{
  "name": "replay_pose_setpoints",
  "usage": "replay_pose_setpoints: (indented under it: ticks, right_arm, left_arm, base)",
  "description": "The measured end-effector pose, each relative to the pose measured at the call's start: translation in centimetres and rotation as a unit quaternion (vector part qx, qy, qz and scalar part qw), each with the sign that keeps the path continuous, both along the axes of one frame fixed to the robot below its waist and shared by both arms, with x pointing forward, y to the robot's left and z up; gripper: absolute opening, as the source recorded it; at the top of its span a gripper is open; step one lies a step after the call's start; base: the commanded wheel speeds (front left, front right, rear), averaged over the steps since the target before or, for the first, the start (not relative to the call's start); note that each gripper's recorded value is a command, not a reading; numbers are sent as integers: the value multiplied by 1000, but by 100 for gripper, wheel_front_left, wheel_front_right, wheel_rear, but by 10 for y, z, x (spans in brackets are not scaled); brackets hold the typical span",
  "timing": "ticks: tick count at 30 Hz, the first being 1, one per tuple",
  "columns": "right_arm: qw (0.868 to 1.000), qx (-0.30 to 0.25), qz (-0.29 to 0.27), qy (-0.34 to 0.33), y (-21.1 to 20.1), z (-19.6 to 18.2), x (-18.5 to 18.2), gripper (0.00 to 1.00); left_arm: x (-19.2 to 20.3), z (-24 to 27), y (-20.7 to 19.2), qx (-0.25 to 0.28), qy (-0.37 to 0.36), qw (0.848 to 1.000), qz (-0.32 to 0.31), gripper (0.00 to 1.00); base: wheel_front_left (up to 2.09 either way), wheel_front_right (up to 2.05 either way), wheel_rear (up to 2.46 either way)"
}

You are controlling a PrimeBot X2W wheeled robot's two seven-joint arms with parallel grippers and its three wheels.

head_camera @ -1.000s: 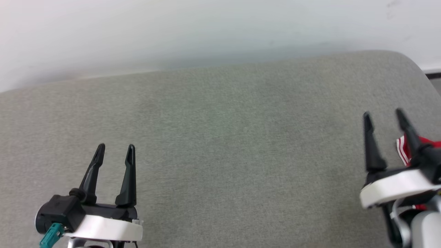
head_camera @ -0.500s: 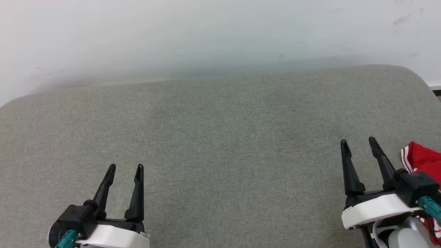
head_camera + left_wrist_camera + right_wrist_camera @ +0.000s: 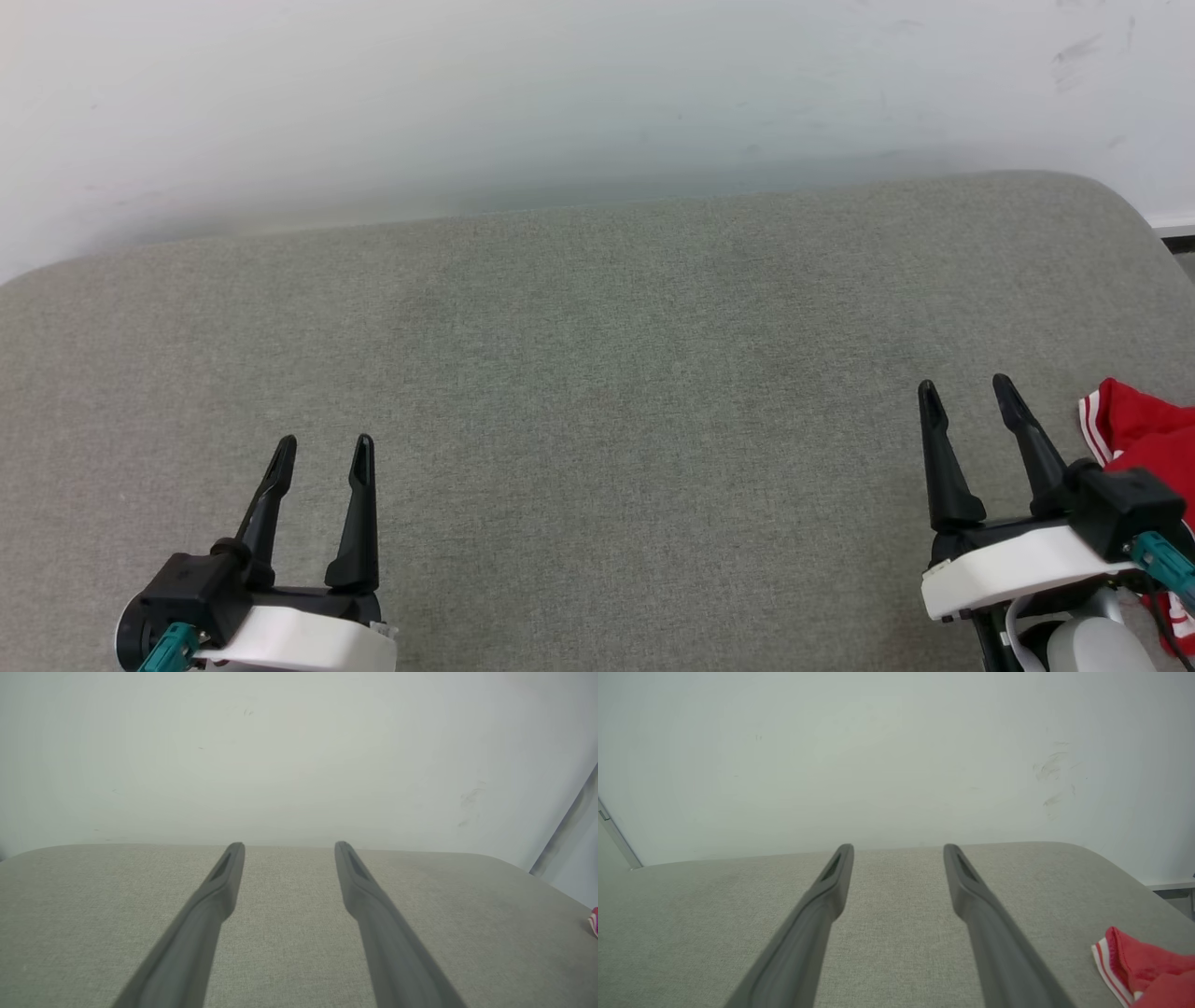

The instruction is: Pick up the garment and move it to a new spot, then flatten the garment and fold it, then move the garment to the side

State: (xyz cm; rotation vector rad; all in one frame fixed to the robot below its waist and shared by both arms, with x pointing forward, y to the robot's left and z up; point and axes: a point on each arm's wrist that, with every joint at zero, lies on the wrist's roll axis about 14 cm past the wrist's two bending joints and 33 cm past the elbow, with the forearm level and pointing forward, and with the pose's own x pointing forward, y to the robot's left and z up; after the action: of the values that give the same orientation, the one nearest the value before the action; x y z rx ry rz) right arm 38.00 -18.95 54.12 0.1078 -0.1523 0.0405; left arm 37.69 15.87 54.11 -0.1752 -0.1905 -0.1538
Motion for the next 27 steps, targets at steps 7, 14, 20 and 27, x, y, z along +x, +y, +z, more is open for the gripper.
replay_pose_setpoints:
  ticks: [7,14,20,27]
  right_arm:
    - [1000,2,1,1,1,-2,0,0]
    - [999,29,-2,41,-1,-26,-7,0]
    - [995,89,-5,49,-3,-29,-7,0]
    - [987,153,-8,57,-6,-33,-7,0]
  left_arm:
    - [0,0,0,-6,0,1000,1,0]
    - [-4,-22,0,-31,41,999,2,0]
    - [-4,-28,5,-86,61,994,8,0]
    - [-3,-34,10,-144,80,986,14,0]
  base:
    - [0,0,0]
    - [0,0,0]
    - [0,0,0]
    - [0,0,0]
